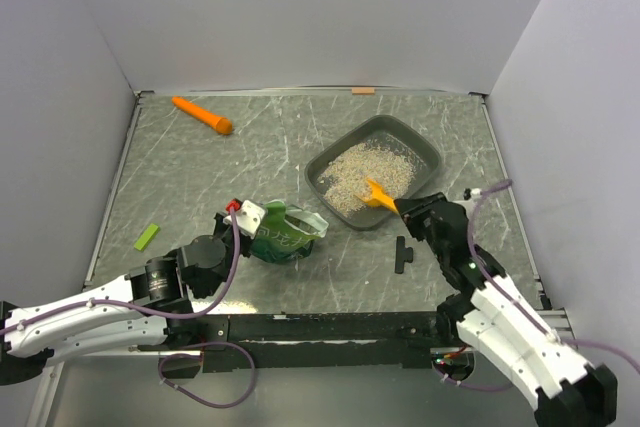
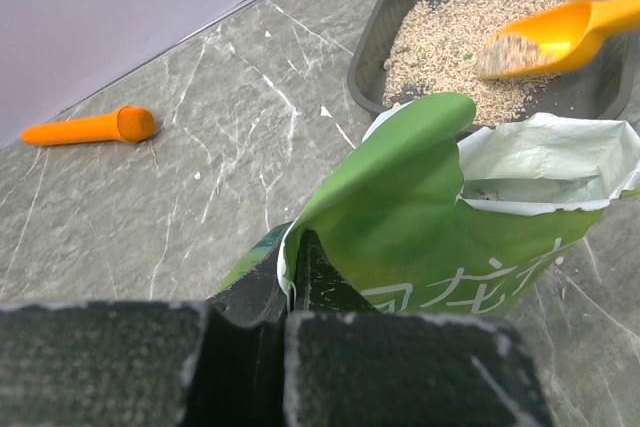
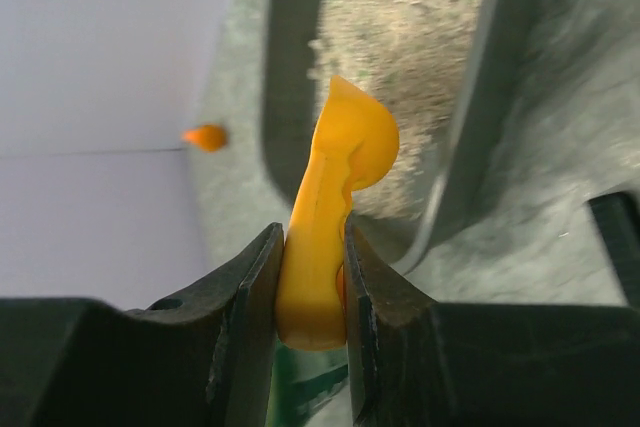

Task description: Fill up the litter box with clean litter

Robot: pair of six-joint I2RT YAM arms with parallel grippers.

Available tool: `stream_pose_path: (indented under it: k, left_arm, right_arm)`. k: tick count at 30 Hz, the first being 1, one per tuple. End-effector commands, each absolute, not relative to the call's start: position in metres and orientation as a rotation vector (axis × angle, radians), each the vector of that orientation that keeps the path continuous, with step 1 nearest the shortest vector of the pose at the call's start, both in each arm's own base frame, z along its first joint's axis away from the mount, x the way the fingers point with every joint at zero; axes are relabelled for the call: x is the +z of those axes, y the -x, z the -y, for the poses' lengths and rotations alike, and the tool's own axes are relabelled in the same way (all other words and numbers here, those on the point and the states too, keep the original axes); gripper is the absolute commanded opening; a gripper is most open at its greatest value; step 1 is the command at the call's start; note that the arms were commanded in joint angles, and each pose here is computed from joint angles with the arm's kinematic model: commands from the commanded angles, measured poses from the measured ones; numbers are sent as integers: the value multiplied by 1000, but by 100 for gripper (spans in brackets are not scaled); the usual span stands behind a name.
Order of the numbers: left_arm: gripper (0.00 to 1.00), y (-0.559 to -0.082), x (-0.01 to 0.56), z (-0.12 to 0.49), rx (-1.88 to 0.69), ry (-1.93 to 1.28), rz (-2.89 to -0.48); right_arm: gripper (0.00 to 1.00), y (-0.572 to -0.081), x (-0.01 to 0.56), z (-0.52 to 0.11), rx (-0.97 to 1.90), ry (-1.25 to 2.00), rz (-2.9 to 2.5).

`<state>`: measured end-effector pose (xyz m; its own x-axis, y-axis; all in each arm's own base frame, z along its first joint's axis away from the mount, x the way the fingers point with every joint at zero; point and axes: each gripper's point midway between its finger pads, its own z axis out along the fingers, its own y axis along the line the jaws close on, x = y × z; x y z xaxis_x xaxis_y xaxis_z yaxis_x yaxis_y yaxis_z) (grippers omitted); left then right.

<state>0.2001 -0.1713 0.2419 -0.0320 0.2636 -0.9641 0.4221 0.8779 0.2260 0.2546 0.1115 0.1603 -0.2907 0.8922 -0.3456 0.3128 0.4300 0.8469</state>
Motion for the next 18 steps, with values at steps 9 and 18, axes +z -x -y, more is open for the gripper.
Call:
stream_pose_path:
  k: [9,18]
  left_arm:
    - [1,-211,254,155,-56,-449,-1617]
    - [1,-215,247,156,-33,-462,-1630]
  right_arm:
    - [0,-312,200,-120,564,-634,-1851]
    - [0,-332,224,-123,289,-337,-1884]
